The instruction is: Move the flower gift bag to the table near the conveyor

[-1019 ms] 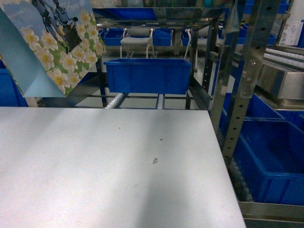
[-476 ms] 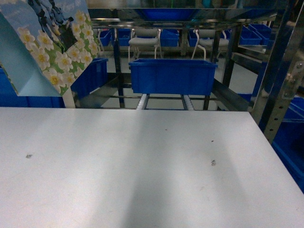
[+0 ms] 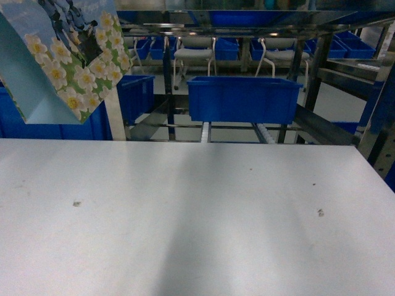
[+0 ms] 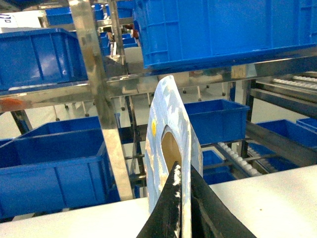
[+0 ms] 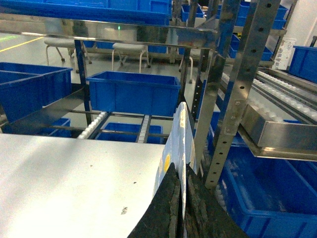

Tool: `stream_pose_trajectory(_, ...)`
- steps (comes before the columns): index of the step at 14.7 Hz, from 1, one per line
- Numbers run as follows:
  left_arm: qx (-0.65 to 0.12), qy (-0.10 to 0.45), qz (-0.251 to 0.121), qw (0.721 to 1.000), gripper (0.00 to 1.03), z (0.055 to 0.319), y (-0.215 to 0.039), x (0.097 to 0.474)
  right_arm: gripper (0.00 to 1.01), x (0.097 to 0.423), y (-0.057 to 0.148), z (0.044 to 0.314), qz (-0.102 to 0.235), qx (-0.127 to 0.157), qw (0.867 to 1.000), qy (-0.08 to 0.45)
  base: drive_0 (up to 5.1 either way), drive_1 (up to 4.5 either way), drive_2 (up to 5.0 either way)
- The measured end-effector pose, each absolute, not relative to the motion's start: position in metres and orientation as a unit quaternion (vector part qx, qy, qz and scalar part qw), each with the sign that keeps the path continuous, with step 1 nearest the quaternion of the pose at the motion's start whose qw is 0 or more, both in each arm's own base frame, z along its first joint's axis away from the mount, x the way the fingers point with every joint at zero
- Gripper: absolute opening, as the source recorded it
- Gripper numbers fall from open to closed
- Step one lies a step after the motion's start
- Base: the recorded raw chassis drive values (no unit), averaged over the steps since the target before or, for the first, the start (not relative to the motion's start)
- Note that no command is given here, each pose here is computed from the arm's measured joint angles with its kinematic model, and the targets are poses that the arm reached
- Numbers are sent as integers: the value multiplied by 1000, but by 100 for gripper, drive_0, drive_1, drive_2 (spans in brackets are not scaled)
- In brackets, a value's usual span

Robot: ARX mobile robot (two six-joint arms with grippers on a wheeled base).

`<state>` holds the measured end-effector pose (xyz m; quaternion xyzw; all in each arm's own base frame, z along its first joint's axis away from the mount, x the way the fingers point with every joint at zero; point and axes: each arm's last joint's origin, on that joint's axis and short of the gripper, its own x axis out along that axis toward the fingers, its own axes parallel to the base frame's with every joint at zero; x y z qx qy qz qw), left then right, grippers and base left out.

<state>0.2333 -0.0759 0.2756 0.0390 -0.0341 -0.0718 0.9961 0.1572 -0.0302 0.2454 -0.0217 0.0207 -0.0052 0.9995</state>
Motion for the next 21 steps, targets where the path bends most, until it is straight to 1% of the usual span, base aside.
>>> stream_pose_trajectory(1,39,-32,-72,996,2,275,-76,233,3,157,-30,245,-5,-21,1000,23,-502,243,243)
stream_pose_trajectory(3,39,-33,-72,996,2,275,-76,233,3,157,-30,245,-5,-21,1000,23,0,0,0)
stream_pose_trajectory(4,39,-32,-62,997,2,275,-73,234,3,157,-30,246,-1,-22,1000,20,0,0,0)
stream_pose_trajectory(7,39,-34,-73,996,2,276,-76,233,3,157,-30,245,-4,-21,1000,22,0,0,0)
stream_pose_trajectory(8,39,-34,-74,996,2,276,-76,233,3,157,-30,245,-4,-21,1000,22,-254,498,-251)
stream_pose_trajectory(14,39,-34,-73,996,2,276,-76,233,3,157,-30,245,-4,-21,1000,22,-417,442,-35)
stream_pose_trajectory(16,40,-31,-68,996,2,275,-74,234,3,157,-30,245,0,-21,1000,21,0,0,0)
stream_pose_trajectory(17,39,-35,-62,997,2,276,-73,234,3,157,-30,245,-2,-21,1000,22,-514,213,213)
stream_pose_trajectory(18,41,-32,-66,996,2,275,-75,234,3,158,-30,245,-4,-21,999,24,-519,213,213)
stream_pose_trajectory(19,40,-37,-81,995,2,276,-78,232,3,157,-31,245,-8,-21,999,22,-497,149,321)
stream_pose_trajectory(21,41,-33,-75,996,2,275,-76,233,3,157,-30,245,-8,-21,999,22,-462,228,316)
